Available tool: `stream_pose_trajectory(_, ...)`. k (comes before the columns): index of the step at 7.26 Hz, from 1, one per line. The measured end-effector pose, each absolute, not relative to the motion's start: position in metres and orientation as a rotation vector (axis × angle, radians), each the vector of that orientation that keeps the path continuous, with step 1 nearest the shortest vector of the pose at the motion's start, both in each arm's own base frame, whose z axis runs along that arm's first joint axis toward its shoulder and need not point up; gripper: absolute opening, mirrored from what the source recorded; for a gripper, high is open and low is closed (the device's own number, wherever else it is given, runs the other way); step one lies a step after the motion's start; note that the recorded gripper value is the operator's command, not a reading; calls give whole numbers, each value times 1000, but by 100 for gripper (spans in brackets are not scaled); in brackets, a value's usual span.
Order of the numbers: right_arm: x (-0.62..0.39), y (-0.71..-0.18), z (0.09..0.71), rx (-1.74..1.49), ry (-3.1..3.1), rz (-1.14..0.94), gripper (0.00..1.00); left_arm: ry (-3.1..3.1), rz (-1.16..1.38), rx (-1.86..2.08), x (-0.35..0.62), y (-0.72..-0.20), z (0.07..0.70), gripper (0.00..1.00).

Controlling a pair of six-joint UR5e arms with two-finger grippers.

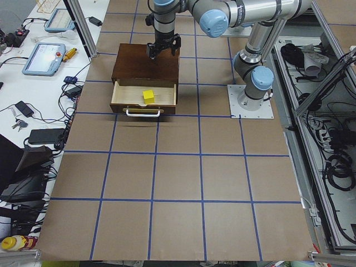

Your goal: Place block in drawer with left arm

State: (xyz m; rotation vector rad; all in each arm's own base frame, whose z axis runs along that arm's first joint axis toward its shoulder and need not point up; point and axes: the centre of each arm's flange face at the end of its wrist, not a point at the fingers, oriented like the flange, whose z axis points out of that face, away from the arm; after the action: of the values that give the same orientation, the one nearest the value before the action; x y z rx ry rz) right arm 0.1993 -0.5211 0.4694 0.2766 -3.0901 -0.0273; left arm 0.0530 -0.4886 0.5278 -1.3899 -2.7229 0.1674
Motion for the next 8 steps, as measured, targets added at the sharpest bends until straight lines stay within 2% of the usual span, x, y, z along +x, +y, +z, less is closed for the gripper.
stream_pose_trajectory(4,199,-521,469,277,-3090,-27,100,-3014,143,-353,31,-478,541,100)
stream_pose_trajectory(6,199,-521,469,277,-3090,-27,100,-3058,135,-88,0,-485,540,100)
stream_pose_trajectory(8,199,-521,469,277,-3090,-27,100,-3078,143,16,-48,-495,531,100)
